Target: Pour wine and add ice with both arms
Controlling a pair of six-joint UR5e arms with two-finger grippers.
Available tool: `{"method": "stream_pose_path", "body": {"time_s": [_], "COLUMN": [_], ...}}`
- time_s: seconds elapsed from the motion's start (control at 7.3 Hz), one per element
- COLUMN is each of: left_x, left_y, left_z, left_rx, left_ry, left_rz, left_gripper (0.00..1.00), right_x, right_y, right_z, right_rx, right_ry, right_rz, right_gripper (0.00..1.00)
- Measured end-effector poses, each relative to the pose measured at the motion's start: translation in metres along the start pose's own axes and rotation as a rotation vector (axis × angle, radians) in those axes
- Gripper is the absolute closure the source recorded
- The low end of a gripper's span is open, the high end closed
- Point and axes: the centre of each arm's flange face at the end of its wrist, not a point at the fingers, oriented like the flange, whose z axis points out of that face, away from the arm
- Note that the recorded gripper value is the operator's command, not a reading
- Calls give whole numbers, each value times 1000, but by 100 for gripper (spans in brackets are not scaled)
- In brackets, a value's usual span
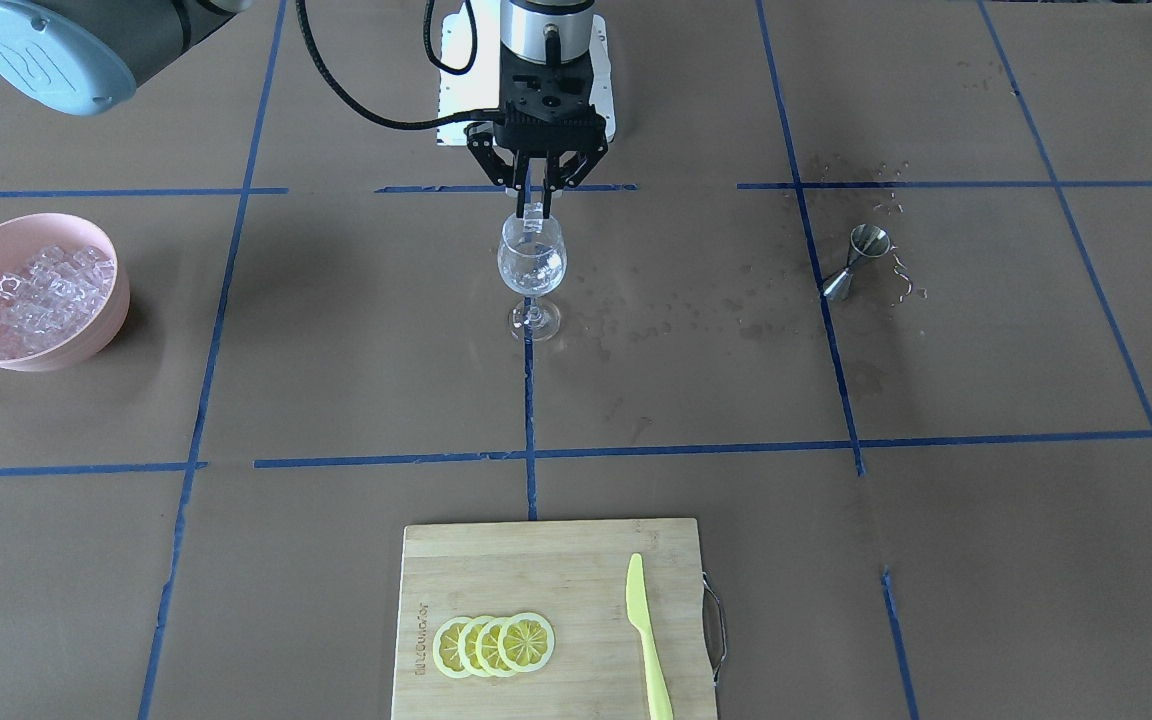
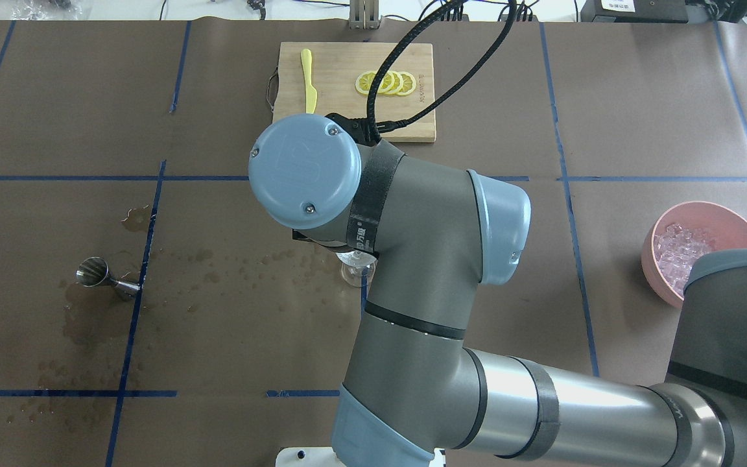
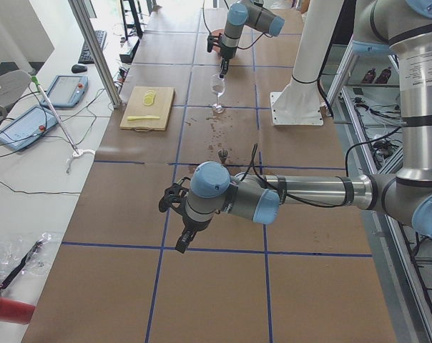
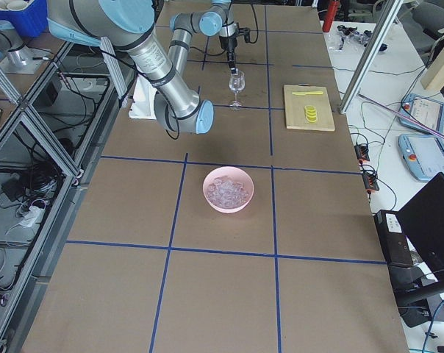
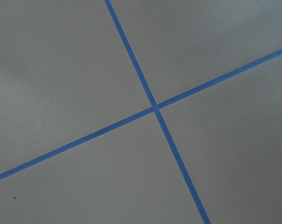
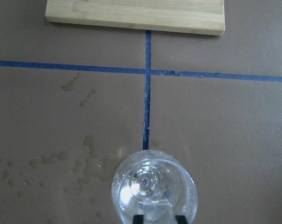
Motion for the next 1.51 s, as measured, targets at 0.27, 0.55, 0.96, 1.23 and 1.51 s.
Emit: {"method": "stream_pose_path", "body": {"time_s": [0.27, 0.55, 0.96, 1.23, 1.51], "left_x": [0, 0, -1, -1, -4], "left_y": [1, 1, 2, 5, 14], "left_z": [0, 1, 2, 3, 7], "left_rx": [-1, -2, -5, -8, -21], "left_ry": [0, 0, 1, 2, 5], "left_rz": [-1, -1, 3, 1, -12], "left_gripper": [0, 0, 0, 0, 0], "right_x": [2, 12, 113, 218, 350], "right_y": [2, 5, -45, -104, -134], "right_z": [-1, -11, -28, -20, 7], "right_rx": [-11, -14, -50, -101, -160], "right_ry": [16, 0, -28, -15, -9], "right_rz": [0, -3, -31, -142, -302], "right_gripper": [0, 0, 0, 0, 0]}}
